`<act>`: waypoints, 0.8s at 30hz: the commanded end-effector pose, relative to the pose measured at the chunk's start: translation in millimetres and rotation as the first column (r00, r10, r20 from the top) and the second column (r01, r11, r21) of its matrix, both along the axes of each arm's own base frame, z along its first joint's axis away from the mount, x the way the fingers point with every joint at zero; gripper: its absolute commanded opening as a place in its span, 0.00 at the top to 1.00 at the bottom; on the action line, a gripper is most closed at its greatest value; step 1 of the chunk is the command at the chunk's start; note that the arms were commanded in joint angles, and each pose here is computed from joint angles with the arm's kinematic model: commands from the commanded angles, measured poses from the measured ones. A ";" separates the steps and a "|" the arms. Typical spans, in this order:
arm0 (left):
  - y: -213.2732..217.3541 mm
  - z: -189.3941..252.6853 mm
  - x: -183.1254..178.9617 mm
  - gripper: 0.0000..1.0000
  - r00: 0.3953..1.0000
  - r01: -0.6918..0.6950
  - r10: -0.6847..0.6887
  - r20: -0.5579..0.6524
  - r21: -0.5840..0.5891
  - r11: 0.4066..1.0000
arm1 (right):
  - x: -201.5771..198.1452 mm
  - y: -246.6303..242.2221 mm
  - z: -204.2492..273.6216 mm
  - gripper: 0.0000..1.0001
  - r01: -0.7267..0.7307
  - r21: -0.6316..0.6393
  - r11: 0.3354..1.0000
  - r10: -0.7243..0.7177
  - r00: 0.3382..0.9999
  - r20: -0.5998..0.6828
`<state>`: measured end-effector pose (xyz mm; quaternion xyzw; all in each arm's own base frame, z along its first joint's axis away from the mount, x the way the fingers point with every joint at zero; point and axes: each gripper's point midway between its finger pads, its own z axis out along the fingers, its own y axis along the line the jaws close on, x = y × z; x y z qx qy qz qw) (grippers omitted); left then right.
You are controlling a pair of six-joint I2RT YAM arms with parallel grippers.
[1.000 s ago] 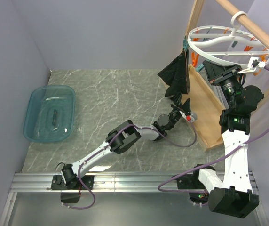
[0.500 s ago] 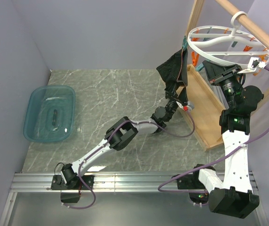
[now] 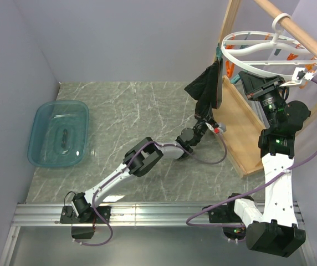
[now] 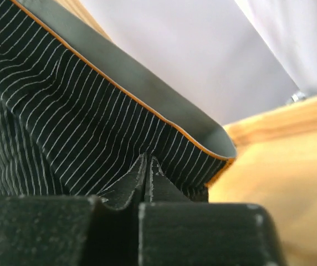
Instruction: Clip the underwear to the hanger
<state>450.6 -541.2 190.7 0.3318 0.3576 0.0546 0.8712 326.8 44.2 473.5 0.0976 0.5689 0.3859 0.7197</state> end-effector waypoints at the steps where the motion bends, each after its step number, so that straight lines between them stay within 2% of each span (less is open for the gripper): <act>1: 34.1 97.4 -32.8 0.94 0.981 0.073 -0.026 0.193 -0.238 0.969 | -13.3 16.2 15.7 1.00 -0.065 -0.030 0.997 0.067 0.996 0.055; 3: 35.5 109.6 -49.9 0.72 0.971 0.117 -0.060 0.233 -0.238 0.964 | -13.4 16.2 16.0 1.00 -0.065 -0.030 0.997 0.067 0.996 0.056; 4: 32.0 94.0 -56.1 0.54 0.972 0.133 -0.088 0.218 -0.198 0.971 | -12.8 16.1 15.6 1.00 -0.064 -0.031 0.997 0.066 0.996 0.055; 6: 29.0 98.7 -71.0 0.41 0.965 0.168 -0.123 0.231 -0.184 0.969 | -13.2 16.0 16.5 1.00 -0.062 -0.030 0.998 0.063 0.996 0.059; 7: 24.2 87.8 -78.7 0.31 0.966 0.180 -0.143 0.215 -0.163 0.970 | -12.5 15.7 16.2 1.00 -0.060 -0.029 0.998 0.062 0.996 0.057; 11: 17.6 75.9 -89.0 0.20 0.964 0.185 -0.151 0.220 -0.147 0.972 | -14.6 16.3 18.1 1.00 -0.063 -0.029 0.998 0.064 0.996 0.064; 18: 14.5 66.4 -67.2 0.07 0.981 0.116 -0.082 0.175 -0.192 0.975 | -22.3 18.4 22.9 1.00 -0.070 -0.019 0.997 0.071 0.995 0.071; 19: 15.8 72.8 -65.6 0.01 0.980 0.104 -0.065 0.187 -0.212 0.972 | -22.2 18.8 21.9 1.00 -0.074 -0.017 0.997 0.075 0.995 0.067; 24: 18.2 69.2 -59.6 0.01 0.980 0.064 -0.014 0.200 -0.249 0.967 | -24.3 20.1 19.9 1.00 -0.083 0.001 0.997 0.083 0.995 0.059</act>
